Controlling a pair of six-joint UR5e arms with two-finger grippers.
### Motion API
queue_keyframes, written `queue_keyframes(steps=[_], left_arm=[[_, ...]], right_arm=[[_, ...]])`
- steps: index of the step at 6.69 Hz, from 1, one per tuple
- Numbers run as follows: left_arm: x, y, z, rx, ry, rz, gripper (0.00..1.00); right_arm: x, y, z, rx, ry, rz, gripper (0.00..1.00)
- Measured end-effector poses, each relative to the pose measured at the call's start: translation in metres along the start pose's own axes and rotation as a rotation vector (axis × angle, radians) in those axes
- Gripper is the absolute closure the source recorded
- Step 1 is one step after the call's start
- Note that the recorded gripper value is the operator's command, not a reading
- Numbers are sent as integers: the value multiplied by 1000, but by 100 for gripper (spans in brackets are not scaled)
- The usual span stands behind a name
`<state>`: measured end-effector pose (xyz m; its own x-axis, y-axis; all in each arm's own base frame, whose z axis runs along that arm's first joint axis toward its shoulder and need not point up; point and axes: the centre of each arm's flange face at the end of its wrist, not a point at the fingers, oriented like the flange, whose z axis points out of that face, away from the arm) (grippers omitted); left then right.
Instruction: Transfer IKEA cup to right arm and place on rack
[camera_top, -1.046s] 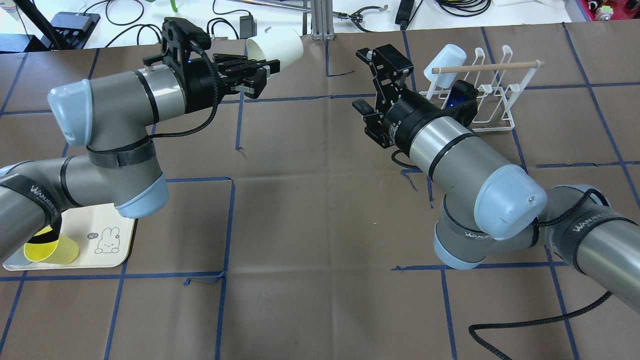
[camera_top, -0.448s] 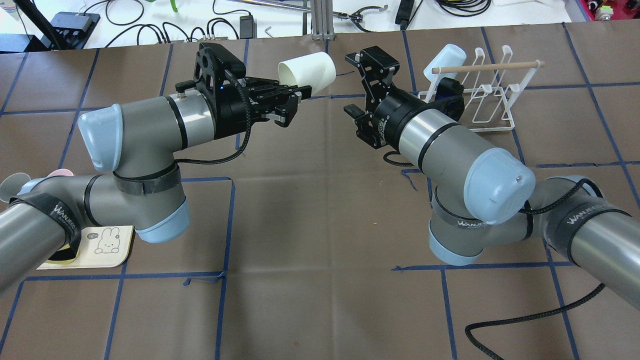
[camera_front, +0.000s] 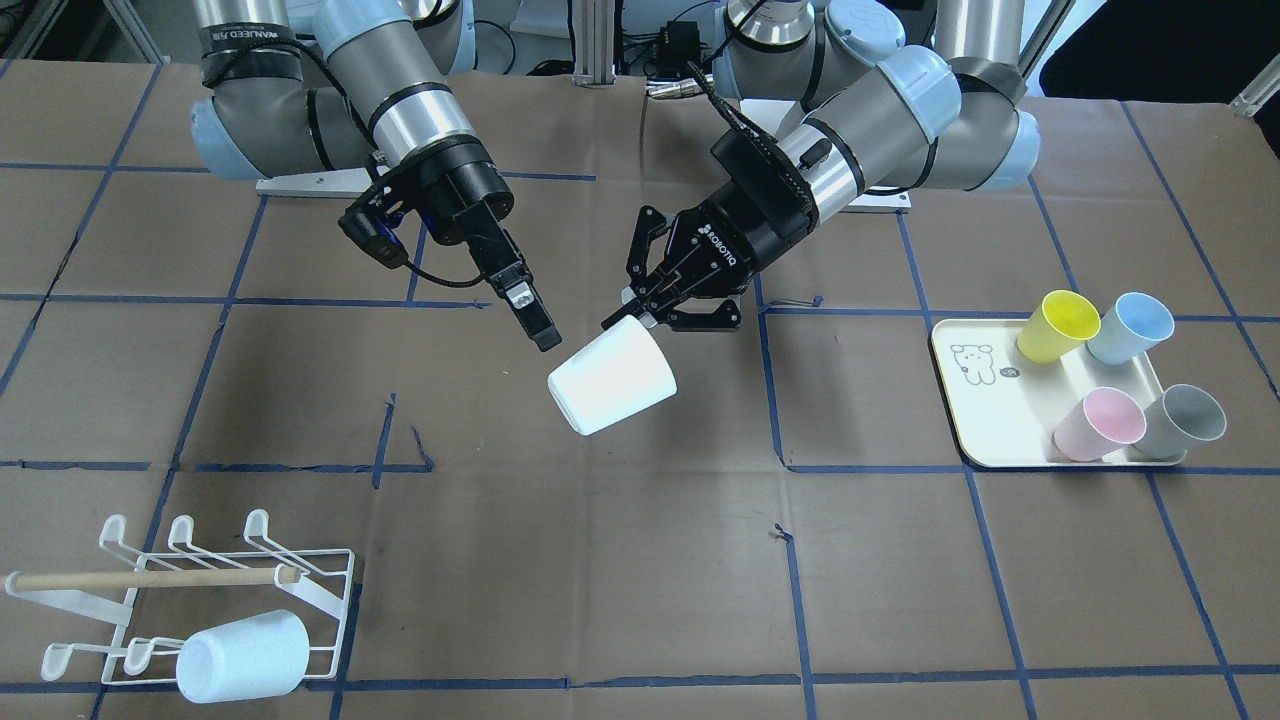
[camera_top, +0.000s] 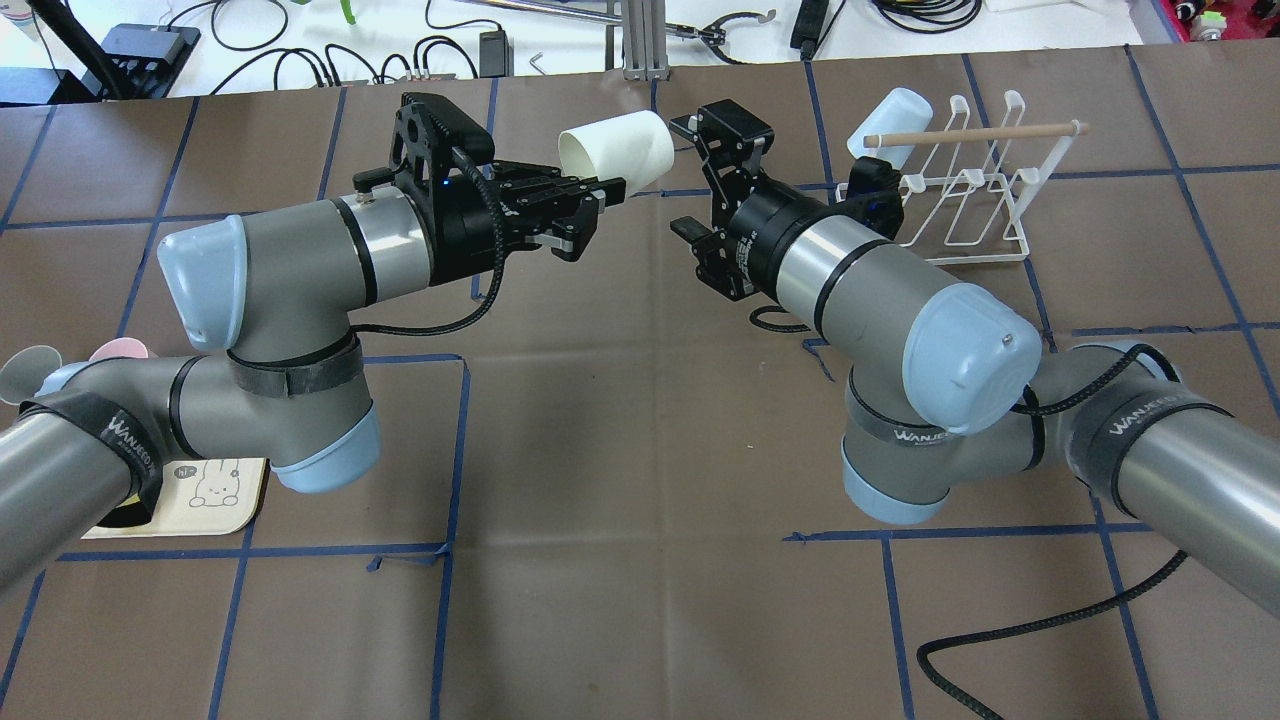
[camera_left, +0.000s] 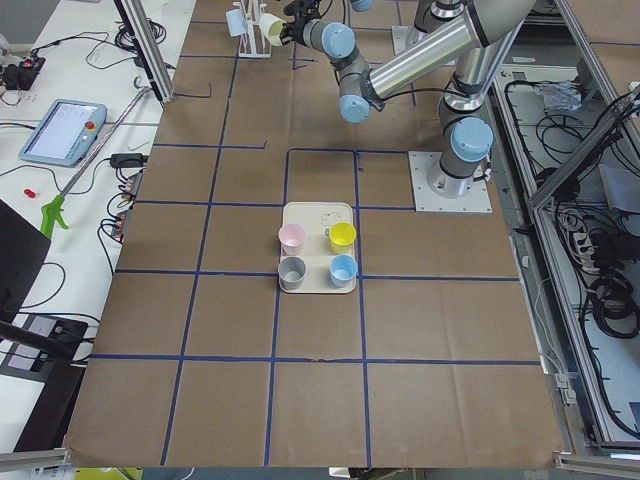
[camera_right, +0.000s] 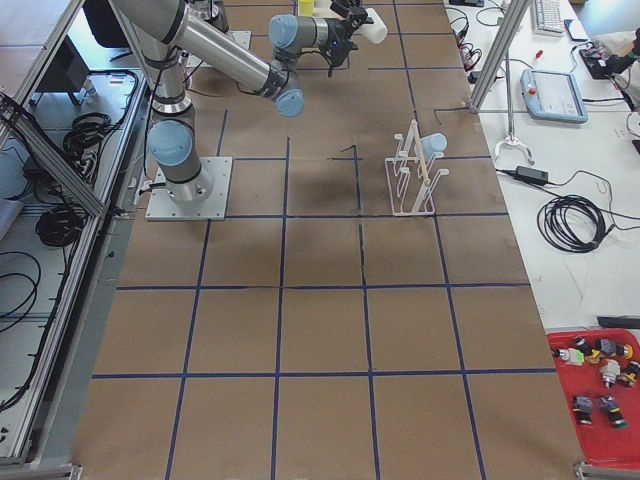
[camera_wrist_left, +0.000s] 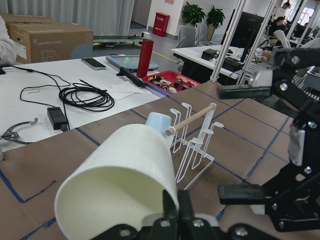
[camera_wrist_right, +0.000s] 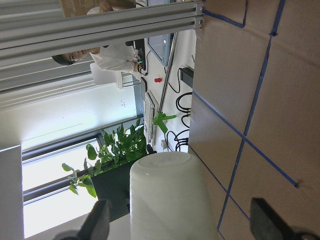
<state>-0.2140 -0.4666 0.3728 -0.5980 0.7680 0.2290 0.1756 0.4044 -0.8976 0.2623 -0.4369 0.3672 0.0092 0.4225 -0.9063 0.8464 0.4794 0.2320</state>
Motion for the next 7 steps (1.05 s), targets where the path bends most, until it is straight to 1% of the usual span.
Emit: queue_keyframes(steps=[2,3,5,7], left_arm=[[0,0,0,0,0,0,96],[0,0,0,0,0,1,96],[0,-1,0,1,0,1,96],[0,-1,0,1,0,2,96]], right_arm=[[-4,7,21,-23,22,-4,2],[-7,7,29,-28,25,-5,2],[-16,4,46,-35,17,-8,2],[-19,1,55,-36,14,-10,4]])
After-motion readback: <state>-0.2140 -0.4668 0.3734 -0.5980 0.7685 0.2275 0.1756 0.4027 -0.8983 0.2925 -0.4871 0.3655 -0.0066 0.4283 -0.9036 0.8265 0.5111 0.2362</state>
